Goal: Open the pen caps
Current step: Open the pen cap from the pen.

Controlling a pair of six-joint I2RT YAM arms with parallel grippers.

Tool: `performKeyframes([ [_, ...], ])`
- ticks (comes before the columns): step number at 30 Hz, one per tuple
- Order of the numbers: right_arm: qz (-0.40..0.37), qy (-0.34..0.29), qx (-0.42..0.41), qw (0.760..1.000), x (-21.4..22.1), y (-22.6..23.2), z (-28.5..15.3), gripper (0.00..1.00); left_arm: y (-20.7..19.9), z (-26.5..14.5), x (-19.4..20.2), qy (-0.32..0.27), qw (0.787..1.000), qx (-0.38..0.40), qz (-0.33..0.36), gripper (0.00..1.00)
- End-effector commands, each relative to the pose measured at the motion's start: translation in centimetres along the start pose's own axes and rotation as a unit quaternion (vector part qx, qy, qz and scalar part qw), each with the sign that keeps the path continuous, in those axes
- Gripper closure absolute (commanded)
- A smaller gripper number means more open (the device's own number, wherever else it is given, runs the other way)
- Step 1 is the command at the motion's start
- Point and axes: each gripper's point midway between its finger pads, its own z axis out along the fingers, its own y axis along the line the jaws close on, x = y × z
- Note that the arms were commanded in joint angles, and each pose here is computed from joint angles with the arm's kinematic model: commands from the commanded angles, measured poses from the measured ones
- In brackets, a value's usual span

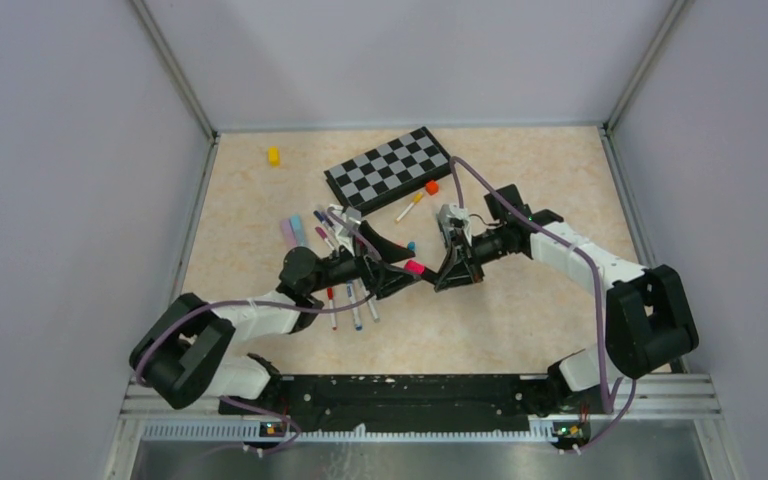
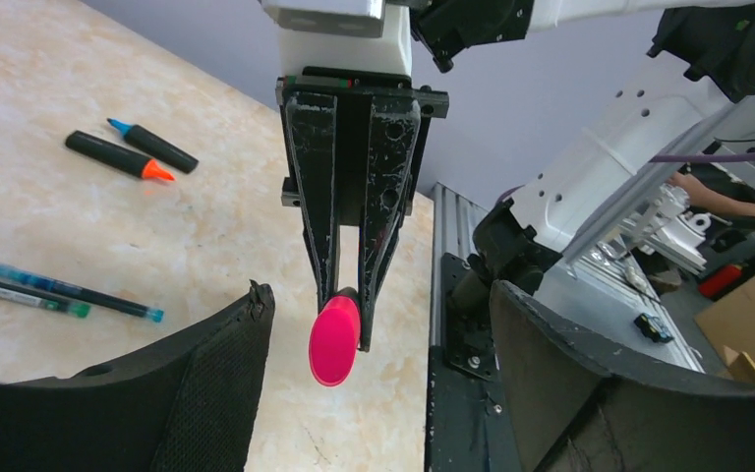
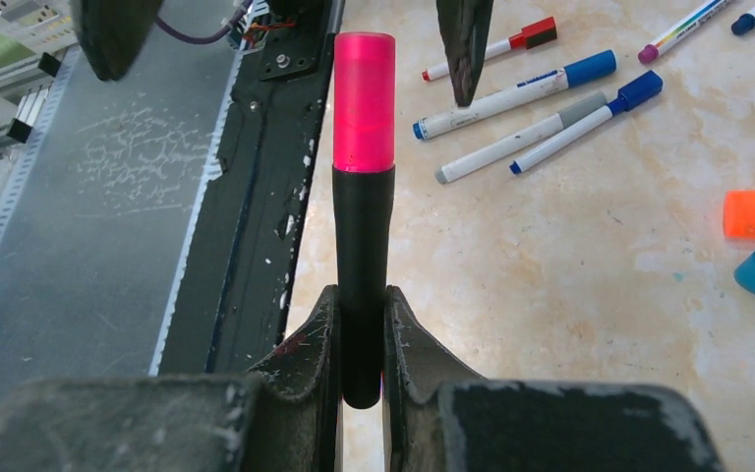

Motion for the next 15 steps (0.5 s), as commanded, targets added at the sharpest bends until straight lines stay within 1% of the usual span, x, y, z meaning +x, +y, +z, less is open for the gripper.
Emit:
performKeyframes([
  [1, -0.036, -0.027, -0.019, 0.999, -2.34, 0.25, -0.24, 1.0, -2.44, 0.68, -1.4, -0.016, 0.997, 0.078, 0.007, 0.2],
  [6, -0.028, -0.026, -0.008, 0.999, -2.36, -0.22, -0.24, 1.0, -2.53, 0.99, -1.14, -0.013, 0.995, 0.097, -0.011, 0.34],
  [11, -0.022, -0.027, -0.002, 0.999, -2.35, -0.54, -0.26, 1.0, -2.14, 1.16, -0.99, -0.011, 0.996, 0.09, -0.017, 0.52],
  [15, -0.018, -0.028, -0.001, 0.999, -2.35, -0.58, -0.26, 1.0, -1.95, 1.18, -0.8, -0.007, 0.996, 0.087, -0.019, 0.6],
])
